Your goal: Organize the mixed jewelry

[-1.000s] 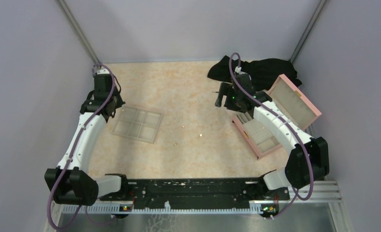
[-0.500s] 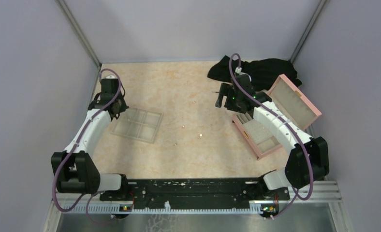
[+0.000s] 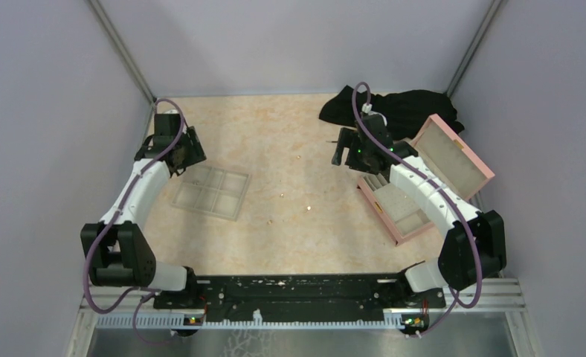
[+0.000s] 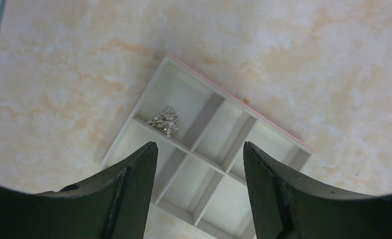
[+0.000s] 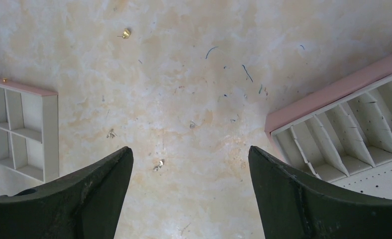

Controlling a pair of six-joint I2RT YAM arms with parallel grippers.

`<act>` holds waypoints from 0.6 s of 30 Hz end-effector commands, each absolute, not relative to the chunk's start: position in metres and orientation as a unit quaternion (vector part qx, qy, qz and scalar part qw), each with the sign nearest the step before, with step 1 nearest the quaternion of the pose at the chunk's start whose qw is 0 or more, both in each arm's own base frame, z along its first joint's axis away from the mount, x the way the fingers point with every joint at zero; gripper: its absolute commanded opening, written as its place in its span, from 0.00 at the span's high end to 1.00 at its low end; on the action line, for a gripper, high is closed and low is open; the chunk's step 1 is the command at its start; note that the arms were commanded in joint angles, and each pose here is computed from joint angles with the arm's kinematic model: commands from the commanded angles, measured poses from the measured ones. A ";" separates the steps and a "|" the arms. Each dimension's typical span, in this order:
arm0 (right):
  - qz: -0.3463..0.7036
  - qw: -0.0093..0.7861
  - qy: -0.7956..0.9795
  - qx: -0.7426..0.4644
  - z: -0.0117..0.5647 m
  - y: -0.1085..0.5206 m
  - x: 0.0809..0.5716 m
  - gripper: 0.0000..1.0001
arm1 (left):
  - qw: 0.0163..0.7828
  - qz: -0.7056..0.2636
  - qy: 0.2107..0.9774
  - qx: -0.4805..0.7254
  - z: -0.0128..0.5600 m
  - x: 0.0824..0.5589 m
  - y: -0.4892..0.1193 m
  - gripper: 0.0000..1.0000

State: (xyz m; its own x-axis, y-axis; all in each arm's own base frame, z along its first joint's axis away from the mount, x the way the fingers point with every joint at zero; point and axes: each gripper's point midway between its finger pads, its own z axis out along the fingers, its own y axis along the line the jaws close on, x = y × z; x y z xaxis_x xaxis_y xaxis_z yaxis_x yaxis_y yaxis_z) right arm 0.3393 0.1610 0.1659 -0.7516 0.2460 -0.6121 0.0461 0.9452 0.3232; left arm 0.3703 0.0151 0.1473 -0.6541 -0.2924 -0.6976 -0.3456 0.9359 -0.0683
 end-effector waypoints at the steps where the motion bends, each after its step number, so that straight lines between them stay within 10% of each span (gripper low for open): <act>1: 0.170 0.386 0.905 0.060 0.194 0.173 0.347 0.15 | 0.411 -0.045 0.901 -0.128 0.185 0.382 -0.019 0.29; 13: 0.172 0.306 0.928 -0.124 0.144 0.243 0.289 0.23 | 0.328 -0.177 0.926 -0.064 0.156 0.356 -0.134 0.24; 18: 0.152 0.250 0.942 -0.166 0.105 0.253 0.261 0.51 | 0.337 -0.166 0.924 -0.076 0.158 0.366 -0.131 0.23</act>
State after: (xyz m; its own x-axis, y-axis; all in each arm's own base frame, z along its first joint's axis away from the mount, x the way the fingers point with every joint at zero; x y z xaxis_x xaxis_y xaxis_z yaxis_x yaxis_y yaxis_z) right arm 0.2841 0.2459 0.1302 -0.8024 -0.1360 -0.5811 -0.3226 0.9180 0.2306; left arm 0.3606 -0.1293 0.1560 -0.7628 -0.2139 -0.6103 0.0009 0.9434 -0.3317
